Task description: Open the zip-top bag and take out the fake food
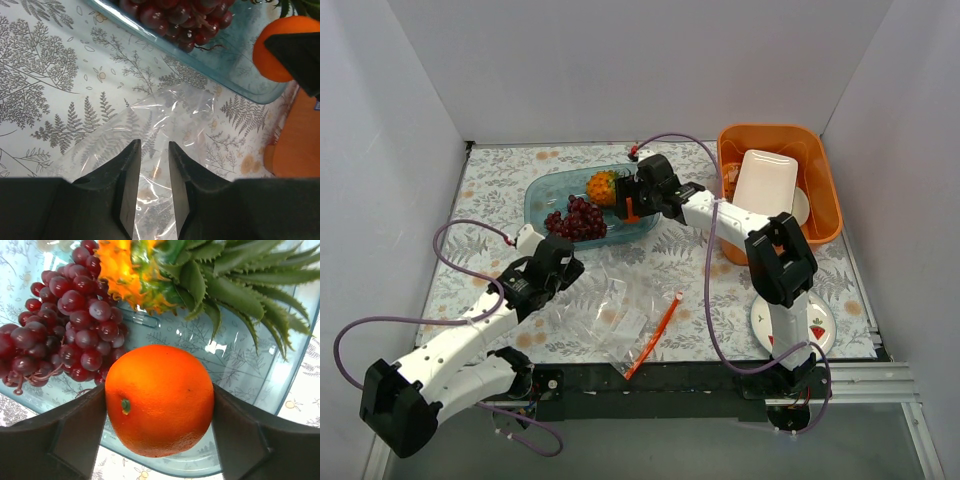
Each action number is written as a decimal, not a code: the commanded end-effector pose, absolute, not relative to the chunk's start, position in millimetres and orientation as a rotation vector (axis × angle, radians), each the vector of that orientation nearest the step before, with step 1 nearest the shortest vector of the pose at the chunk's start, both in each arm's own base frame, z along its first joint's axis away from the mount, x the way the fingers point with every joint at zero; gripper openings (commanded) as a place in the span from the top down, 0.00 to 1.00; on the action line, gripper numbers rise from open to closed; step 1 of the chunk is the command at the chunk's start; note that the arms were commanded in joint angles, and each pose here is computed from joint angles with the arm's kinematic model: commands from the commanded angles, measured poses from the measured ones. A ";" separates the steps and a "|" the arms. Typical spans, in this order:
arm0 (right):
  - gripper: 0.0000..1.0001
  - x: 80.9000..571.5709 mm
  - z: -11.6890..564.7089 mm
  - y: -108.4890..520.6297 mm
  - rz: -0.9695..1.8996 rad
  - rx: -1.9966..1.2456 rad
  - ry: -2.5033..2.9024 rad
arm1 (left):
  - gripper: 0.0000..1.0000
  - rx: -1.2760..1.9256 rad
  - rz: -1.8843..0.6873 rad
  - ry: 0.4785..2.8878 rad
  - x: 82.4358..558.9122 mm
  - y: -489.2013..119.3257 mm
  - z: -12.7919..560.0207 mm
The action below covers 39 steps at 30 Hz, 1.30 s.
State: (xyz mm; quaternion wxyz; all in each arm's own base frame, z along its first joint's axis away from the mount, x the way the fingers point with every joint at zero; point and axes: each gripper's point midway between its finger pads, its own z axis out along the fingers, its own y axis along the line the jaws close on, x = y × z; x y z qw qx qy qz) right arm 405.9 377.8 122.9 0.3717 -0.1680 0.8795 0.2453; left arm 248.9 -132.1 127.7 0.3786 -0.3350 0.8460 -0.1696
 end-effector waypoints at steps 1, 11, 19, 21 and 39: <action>0.02 415.8 158.2 392.2 0.689 -0.458 2.157 | 0.69 -0.780 -0.500 2.120 257.3 -139.4 156.4; 0.02 401.8 202.0 378.1 0.696 -0.438 2.126 | 0.44 -0.613 -0.583 2.108 264.8 -157.7 185.1; 0.02 341.3 223.1 329.7 0.740 -0.380 2.108 | 0.17 -0.372 -0.681 2.139 271.7 -189.8 203.7; 0.02 323.4 242.4 314.2 0.773 -0.355 2.053 | 0.10 -0.333 -0.733 2.130 273.1 -199.7 210.4; 0.02 233.6 205.4 208.8 0.712 -0.193 1.984 | 0.02 -0.197 -0.766 2.138 284.1 -220.9 206.3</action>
